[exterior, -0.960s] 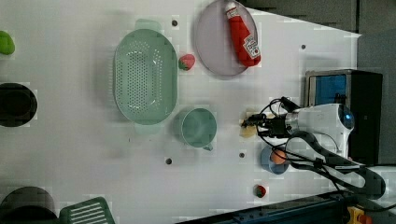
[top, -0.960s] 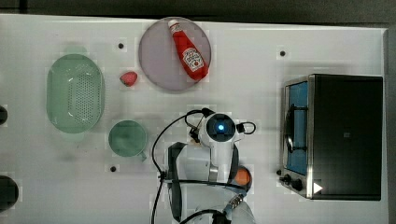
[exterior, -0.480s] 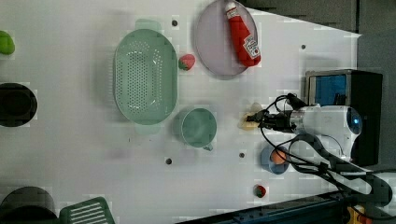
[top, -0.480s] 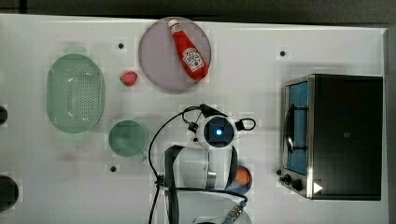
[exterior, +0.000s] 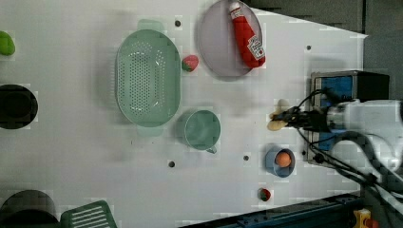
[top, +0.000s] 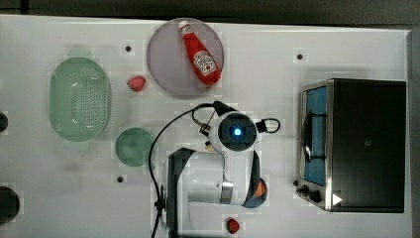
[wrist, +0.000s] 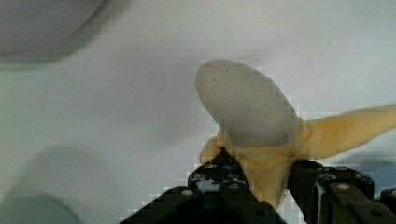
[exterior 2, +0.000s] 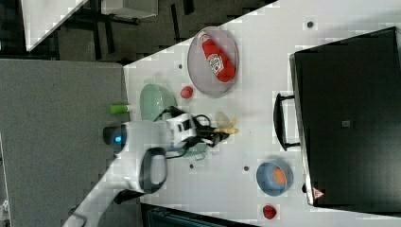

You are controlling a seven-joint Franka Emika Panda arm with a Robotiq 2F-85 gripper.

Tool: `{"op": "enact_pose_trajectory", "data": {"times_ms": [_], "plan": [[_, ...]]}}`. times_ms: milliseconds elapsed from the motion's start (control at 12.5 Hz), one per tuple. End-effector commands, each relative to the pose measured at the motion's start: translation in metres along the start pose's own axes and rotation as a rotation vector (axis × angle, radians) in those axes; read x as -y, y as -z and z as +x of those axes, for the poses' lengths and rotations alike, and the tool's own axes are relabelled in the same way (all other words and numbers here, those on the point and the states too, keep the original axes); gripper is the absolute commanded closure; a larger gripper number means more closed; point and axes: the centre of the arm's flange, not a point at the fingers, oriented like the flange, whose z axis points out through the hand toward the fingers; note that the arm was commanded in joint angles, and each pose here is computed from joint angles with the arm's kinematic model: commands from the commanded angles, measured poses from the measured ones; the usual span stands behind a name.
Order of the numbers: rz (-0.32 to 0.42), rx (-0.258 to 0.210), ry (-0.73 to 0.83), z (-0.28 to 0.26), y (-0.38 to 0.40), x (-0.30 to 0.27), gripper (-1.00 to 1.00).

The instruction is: Pick Banana and place it in mug.

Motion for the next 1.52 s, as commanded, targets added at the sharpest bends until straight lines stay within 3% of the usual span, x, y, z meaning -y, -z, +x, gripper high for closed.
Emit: {"op": "enact_pose_trajectory", "data": {"times_ms": [80, 320, 560, 1040, 1520], "plan": [[0.002, -0.046, 0.031, 0.007, 0.082, -0.002, 0.42], [-0.003, -0.057, 0.058, -0.010, 0.147, 0.008, 0.42], [-0.005, -0.107, 0.136, -0.036, 0.171, 0.044, 0.42], [-0.072, -0.080, 0.383, -0.114, 0.143, 0.155, 0.42], [-0.088, -0.037, 0.156, -0.159, 0.091, 0.213, 0.42]]}}
